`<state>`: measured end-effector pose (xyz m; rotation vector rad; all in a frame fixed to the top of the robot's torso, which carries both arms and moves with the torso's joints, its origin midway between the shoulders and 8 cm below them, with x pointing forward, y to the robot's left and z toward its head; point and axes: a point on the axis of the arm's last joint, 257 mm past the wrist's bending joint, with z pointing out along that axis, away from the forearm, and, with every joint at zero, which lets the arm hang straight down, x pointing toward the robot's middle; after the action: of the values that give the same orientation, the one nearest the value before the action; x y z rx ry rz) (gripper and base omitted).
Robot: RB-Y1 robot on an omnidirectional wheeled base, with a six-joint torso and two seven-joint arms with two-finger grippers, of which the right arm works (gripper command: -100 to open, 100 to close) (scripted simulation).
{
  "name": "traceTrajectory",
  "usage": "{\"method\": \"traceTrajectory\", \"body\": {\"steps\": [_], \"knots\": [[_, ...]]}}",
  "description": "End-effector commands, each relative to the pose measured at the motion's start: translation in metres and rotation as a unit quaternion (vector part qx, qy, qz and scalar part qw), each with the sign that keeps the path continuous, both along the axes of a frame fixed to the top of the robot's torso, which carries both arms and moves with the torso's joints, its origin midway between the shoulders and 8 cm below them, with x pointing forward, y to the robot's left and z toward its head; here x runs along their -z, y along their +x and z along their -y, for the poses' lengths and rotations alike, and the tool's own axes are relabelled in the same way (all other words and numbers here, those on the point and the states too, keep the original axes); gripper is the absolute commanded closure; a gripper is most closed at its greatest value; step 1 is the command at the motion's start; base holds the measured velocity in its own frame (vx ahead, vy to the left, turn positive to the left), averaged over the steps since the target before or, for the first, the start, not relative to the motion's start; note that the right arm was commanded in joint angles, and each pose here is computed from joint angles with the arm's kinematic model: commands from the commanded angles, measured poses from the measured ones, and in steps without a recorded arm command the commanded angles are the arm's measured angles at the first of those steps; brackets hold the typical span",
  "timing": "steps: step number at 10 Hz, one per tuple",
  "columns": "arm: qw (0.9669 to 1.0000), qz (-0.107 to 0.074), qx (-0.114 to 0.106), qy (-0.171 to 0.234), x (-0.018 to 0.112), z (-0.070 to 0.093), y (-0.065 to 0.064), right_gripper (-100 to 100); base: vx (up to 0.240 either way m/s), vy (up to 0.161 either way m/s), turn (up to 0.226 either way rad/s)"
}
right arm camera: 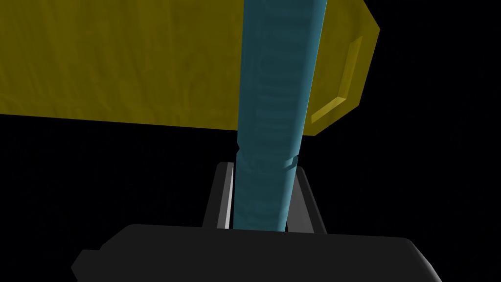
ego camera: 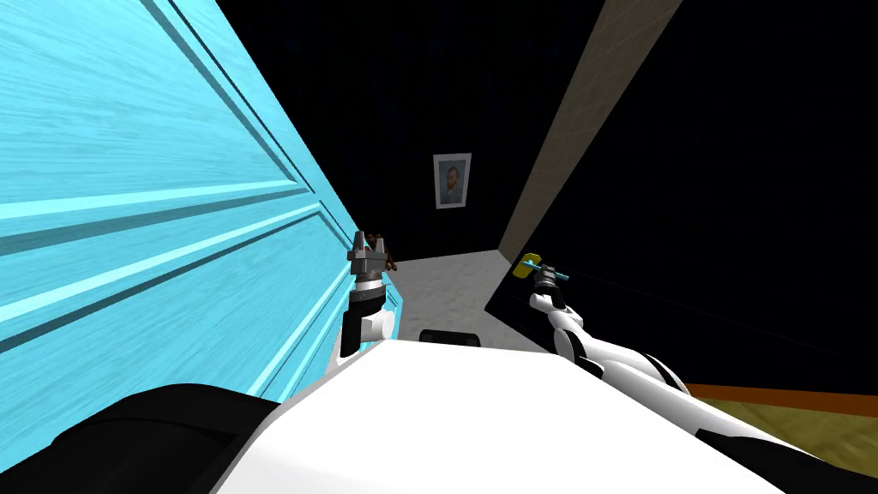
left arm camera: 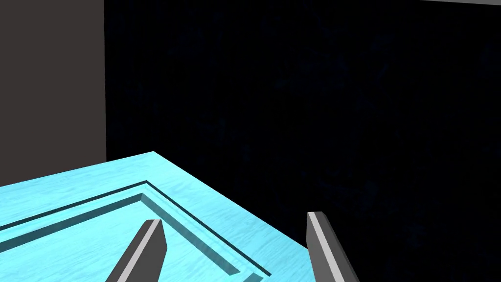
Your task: Push the door open
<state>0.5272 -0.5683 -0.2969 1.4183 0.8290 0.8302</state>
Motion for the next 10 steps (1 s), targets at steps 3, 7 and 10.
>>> {"method": "traceTrajectory", "body": {"steps": [3,7,10], "knots": [[1.0,0.002,0.005,-0.004,-0.0037,0.0064,-0.0029,100,0.205,0.01,-0.176],[1.0,0.002,0.005,-0.004,-0.0038,0.0056,-0.0025,100,0.143,0.022,-0.113],[1.0,0.002,0.005,-0.004,-0.0039,0.0045,-0.0021,100,0.134,0.027,-0.146]]}}
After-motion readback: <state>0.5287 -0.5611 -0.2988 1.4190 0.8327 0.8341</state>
